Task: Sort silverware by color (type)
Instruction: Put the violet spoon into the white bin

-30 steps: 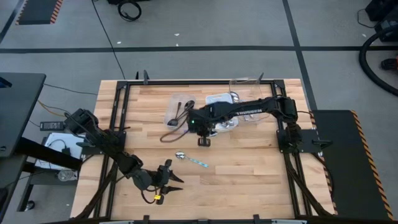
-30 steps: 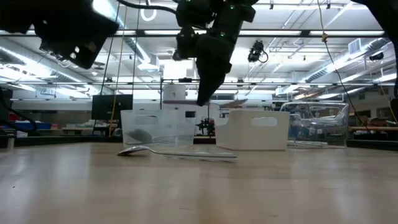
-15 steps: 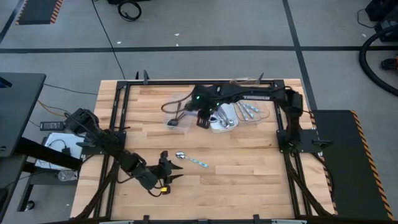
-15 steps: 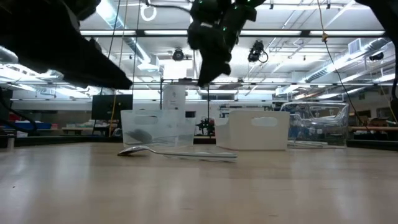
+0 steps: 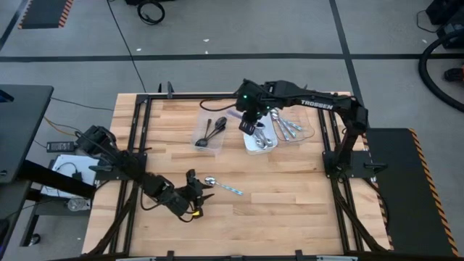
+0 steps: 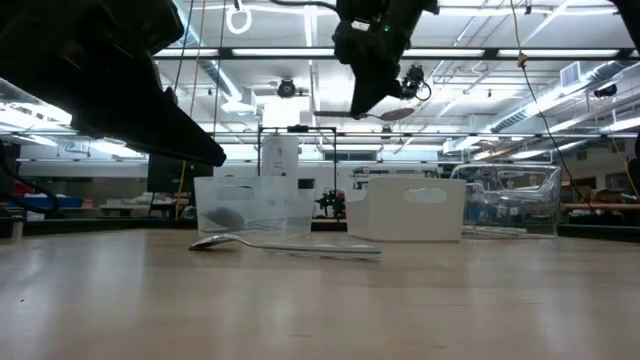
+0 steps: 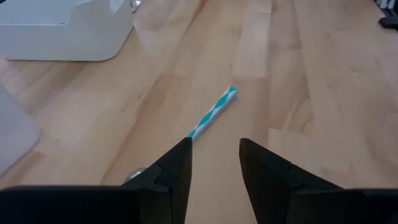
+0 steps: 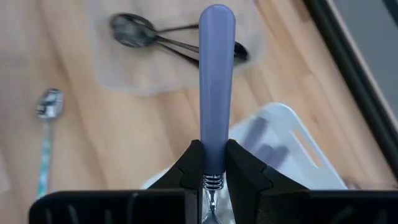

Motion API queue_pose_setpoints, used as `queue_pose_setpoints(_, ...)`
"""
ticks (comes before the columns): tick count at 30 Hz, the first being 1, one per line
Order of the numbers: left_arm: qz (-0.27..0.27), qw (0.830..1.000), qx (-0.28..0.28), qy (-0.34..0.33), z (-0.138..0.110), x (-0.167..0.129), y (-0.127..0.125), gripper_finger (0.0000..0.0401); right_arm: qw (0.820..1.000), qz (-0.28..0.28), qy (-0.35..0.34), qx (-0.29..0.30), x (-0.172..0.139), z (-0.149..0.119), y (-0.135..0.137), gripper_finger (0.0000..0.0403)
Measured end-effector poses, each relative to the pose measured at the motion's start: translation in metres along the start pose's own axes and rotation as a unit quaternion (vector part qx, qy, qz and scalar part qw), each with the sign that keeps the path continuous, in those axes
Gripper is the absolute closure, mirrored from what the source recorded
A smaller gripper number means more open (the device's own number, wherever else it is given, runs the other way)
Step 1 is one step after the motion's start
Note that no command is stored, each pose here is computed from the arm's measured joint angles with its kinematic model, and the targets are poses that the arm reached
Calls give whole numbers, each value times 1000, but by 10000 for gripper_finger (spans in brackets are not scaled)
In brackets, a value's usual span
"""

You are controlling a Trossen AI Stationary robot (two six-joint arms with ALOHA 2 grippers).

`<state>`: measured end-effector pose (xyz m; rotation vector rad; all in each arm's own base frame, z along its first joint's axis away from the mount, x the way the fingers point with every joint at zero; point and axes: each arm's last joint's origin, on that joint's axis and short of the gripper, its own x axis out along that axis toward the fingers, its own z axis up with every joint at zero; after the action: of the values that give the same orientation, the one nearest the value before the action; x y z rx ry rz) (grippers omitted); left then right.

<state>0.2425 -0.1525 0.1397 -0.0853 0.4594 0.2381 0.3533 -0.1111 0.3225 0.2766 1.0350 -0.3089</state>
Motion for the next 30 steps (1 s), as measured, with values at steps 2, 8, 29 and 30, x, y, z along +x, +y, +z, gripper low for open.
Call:
queue_pose_setpoints(2,5,1000,4,0,1,2,2,260,1000,-15,8,4,0,-1,-4,351)
queue_pose_setpoints(8,25,999,18,11,1,7,10,260,996,-76,45,27,10,-13,-14,350)
queue_pose_setpoints(29,51,997,55,20,5,16,22,260,988,-42,75,127,100,-79,-40,350)
queue_pose_setpoints(30,51,997,55,20,5,16,22,260,988,-38,75,131,102,-81,-41,350)
